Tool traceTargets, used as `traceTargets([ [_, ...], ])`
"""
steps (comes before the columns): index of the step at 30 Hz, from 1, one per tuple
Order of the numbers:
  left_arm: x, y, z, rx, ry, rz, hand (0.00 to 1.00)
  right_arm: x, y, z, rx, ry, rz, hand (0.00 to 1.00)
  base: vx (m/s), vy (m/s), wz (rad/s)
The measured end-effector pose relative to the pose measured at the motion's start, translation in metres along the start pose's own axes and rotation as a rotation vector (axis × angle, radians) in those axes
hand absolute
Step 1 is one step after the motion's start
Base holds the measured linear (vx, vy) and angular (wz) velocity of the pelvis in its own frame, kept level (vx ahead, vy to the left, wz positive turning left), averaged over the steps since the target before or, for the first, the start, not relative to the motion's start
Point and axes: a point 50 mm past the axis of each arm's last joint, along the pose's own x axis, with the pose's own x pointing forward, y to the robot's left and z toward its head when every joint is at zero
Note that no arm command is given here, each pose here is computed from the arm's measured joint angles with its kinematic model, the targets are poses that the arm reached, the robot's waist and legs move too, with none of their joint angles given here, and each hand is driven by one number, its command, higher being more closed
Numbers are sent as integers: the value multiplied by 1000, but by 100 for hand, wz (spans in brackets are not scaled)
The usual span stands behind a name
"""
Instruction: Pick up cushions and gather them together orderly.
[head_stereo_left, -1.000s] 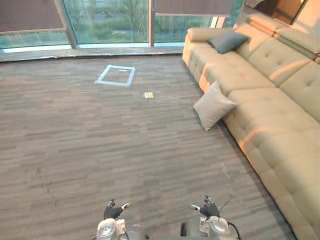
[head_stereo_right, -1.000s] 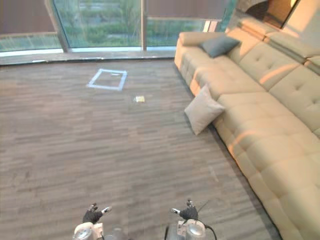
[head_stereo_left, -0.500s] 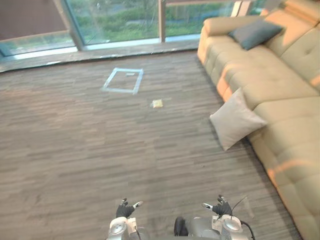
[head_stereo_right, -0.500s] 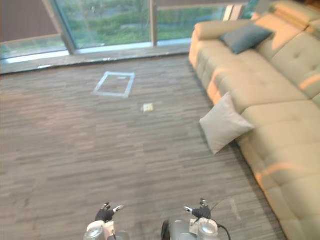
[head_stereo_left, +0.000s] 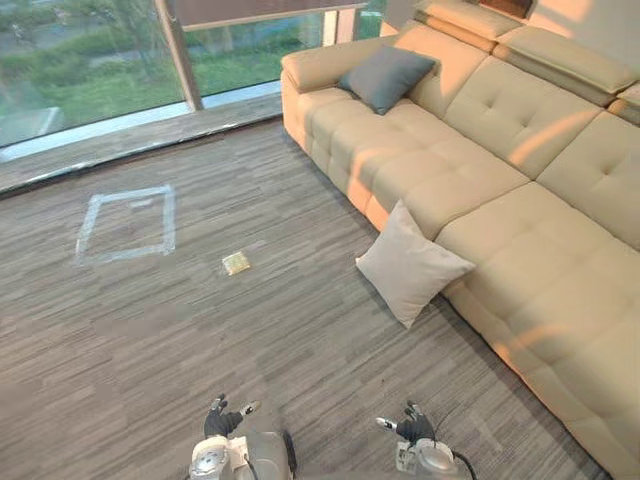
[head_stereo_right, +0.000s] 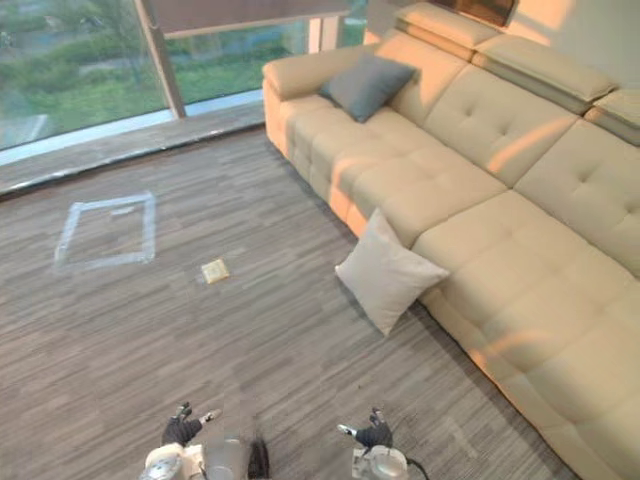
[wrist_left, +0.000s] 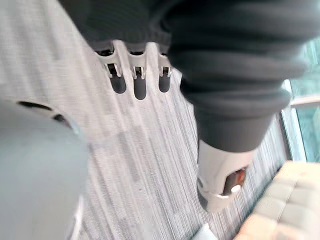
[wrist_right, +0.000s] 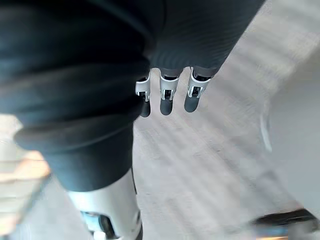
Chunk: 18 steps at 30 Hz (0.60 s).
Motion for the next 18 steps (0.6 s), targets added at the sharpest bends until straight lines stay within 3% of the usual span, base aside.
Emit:
traceTargets([
  [9, -2, -6, -12, 65, 51, -42, 0, 5, -10, 12, -44, -37, -22, 0, 473, 44, -33],
  [13, -3, -27, -8, 40, 37, -99, 0, 8, -25, 23, -38, -72, -65, 0, 524, -125, -10],
  [18, -3, -18, -1, 12, -5, -69, 0, 6, -20, 14, -42, -37, -54, 0, 383, -45, -58],
])
